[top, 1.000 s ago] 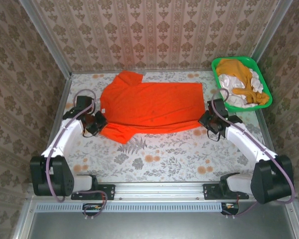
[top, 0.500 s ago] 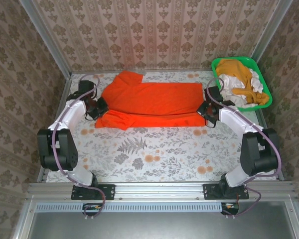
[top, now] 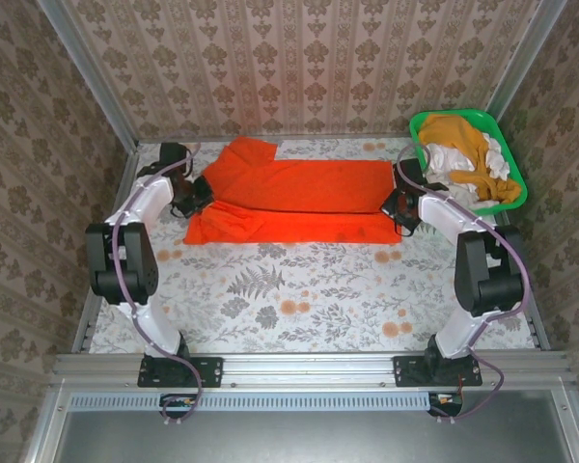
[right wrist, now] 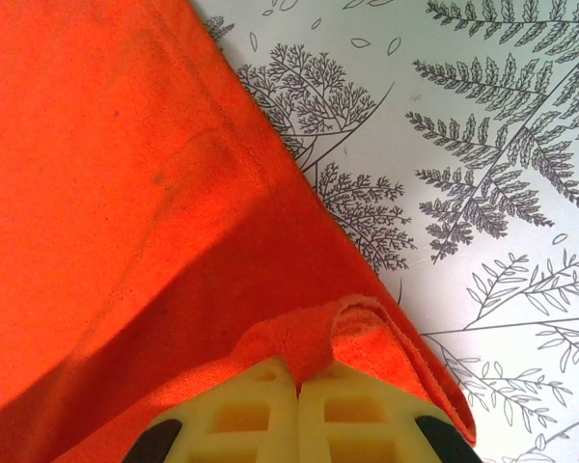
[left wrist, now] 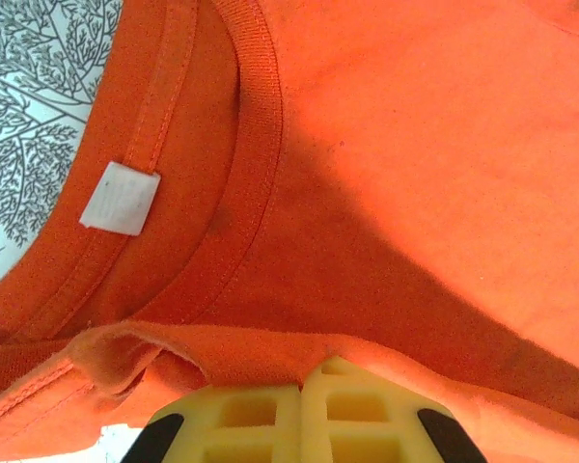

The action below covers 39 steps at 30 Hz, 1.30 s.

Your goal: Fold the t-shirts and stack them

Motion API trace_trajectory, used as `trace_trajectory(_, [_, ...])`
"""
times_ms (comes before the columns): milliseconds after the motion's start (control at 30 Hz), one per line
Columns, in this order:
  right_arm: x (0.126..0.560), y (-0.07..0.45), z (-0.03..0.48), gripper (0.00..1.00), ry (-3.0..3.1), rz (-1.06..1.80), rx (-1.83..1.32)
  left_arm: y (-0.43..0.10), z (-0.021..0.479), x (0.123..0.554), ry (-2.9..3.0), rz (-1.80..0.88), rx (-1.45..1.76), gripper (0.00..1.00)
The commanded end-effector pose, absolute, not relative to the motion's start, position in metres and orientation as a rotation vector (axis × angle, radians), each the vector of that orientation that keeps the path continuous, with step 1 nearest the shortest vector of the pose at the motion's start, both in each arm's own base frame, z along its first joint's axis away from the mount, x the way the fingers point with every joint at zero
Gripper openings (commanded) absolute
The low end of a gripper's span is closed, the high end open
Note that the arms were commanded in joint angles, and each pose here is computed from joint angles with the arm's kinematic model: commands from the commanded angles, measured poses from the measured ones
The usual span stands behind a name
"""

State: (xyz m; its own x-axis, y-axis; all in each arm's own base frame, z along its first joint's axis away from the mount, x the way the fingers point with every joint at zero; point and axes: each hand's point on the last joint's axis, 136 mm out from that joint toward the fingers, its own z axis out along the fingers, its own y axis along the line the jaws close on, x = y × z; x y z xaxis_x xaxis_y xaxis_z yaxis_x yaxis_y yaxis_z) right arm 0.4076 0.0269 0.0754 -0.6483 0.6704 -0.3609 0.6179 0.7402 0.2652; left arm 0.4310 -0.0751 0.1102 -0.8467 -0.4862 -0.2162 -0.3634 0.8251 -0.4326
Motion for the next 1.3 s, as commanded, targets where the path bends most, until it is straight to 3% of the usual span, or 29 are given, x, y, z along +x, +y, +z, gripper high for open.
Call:
trace_trajectory(0, [0.415,0.018,0.077,0.0,2.494,0.11,0.987,-0.076,0.113,0.445,2.679,-0.553,-0.598,0.01])
trace_trajectory(1267, [0.441,0.016,0.054,0.01,2.525,0.143,1.001,-0.086,0.066,0.483,2.75,-0.581,-0.569,0.05])
